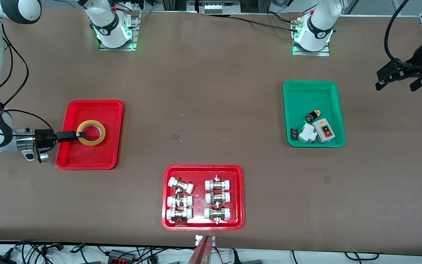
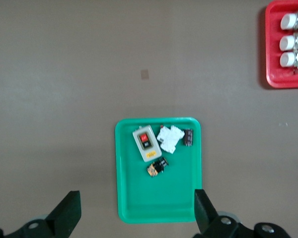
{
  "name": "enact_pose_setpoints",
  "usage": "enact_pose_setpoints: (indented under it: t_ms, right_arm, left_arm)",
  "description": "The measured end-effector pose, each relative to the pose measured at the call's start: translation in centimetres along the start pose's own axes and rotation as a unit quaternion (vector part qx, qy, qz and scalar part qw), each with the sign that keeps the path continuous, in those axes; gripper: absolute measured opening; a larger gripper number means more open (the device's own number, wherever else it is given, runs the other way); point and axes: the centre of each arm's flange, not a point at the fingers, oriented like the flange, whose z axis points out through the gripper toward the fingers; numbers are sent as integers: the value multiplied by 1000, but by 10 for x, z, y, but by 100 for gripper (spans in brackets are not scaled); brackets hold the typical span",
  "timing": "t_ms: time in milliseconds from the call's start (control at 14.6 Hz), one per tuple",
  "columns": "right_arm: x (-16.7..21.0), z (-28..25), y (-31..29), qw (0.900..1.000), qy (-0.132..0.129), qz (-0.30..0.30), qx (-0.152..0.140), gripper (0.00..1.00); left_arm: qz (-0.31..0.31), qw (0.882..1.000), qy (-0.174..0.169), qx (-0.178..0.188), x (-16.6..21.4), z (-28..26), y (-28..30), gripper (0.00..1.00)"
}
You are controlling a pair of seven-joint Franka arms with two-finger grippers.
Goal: Left arm passes tape to right arm into tray
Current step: 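Set the tape roll flat in the empty red tray with the right gripper, then open the right gripper and release the tape roll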
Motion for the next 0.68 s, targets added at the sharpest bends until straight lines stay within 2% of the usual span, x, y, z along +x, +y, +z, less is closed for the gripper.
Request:
enact_pose_setpoints:
  t_ms: [341, 546, 683]
  right_arm:
    - [11, 15, -7, 996, -30, -22, -85, 100]
    - [17, 13, -31, 986, -52, -34, -157, 100]
    - [17, -1, -64, 974, -62, -14, -218, 100]
  left_arm:
    - [-13, 1000, -12, -1, -5, -5, 3, 100]
    - [-13, 1000, -15, -1, -6, -5, 3, 100]
    - [-11, 1000, -19, -2, -7, -5, 4, 100]
